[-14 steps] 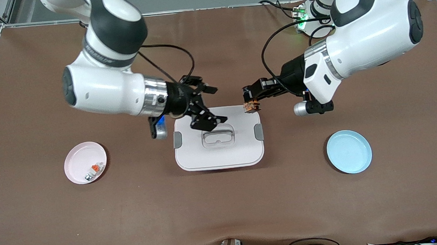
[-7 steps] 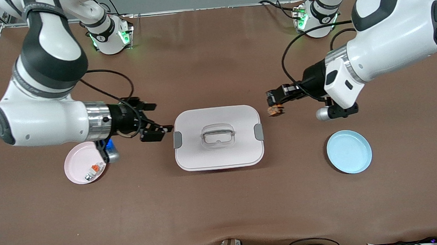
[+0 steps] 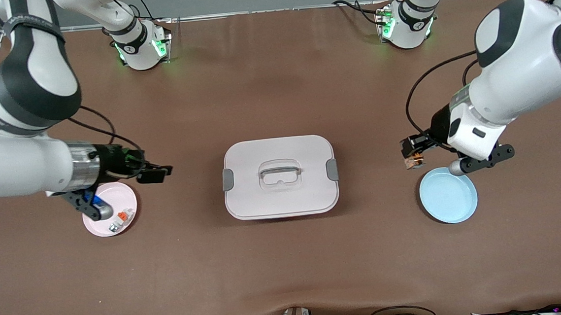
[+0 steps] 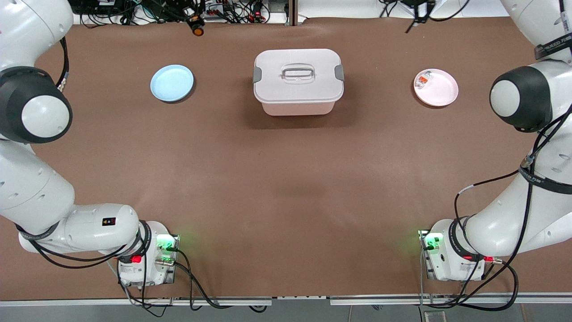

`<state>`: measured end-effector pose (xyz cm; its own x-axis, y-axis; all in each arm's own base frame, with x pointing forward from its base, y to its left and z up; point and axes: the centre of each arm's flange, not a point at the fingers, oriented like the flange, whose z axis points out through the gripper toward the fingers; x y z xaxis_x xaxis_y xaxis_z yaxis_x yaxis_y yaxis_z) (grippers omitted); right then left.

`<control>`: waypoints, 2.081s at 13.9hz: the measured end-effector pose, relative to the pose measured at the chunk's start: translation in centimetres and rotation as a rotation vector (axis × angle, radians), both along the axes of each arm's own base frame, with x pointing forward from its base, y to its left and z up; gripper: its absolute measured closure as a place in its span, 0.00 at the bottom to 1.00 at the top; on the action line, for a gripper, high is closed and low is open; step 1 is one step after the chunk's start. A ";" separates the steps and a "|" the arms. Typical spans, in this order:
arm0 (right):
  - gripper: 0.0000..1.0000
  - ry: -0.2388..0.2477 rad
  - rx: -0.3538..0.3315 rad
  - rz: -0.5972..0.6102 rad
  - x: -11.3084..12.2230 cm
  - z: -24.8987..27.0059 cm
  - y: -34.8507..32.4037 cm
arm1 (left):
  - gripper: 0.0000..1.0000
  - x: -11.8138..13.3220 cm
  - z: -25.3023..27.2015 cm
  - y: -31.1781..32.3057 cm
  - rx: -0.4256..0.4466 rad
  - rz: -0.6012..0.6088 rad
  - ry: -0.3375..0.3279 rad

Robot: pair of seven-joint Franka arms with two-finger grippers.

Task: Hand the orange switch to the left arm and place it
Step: 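Carry the switch to the blue plate while the right gripper withdraws, then lower the switch onto the blue plate and open the left gripper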

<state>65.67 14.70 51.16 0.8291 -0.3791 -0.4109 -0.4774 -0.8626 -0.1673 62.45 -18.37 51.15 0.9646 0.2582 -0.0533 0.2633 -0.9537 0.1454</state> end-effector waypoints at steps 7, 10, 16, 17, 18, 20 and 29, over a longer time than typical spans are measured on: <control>0.00 -0.118 -0.122 0.370 0.8 -0.4 -11.1 | 0.64 4.3 -14.1 10.0 0.158 0.117 0.105; 0.00 -0.143 -0.180 0.499 0.6 0.6 -14.7 | 0.64 5.5 -20.4 12.2 0.234 0.158 0.101; 0.00 -0.266 -0.276 0.536 -0.2 3.5 -17.2 | 0.64 5.8 -27.4 14.9 0.251 0.159 0.088; 0.00 -0.285 -0.282 0.530 -0.6 3.5 -17.8 | 0.64 5.8 -27.9 15.1 0.250 0.159 0.090; 0.00 -0.307 -0.287 0.524 -1.1 3.5 -18.3 | 0.64 5.8 -28.3 15.1 0.250 0.158 0.093; 0.00 -0.346 -0.299 0.510 -2.3 3.5 -19.1 | 0.64 5.7 -29.0 15.4 0.251 0.161 0.103; 0.00 -0.396 -0.328 0.409 -7.0 7.1 -24.4 | 0.00 7.3 -20.8 18.6 0.276 0.155 -0.008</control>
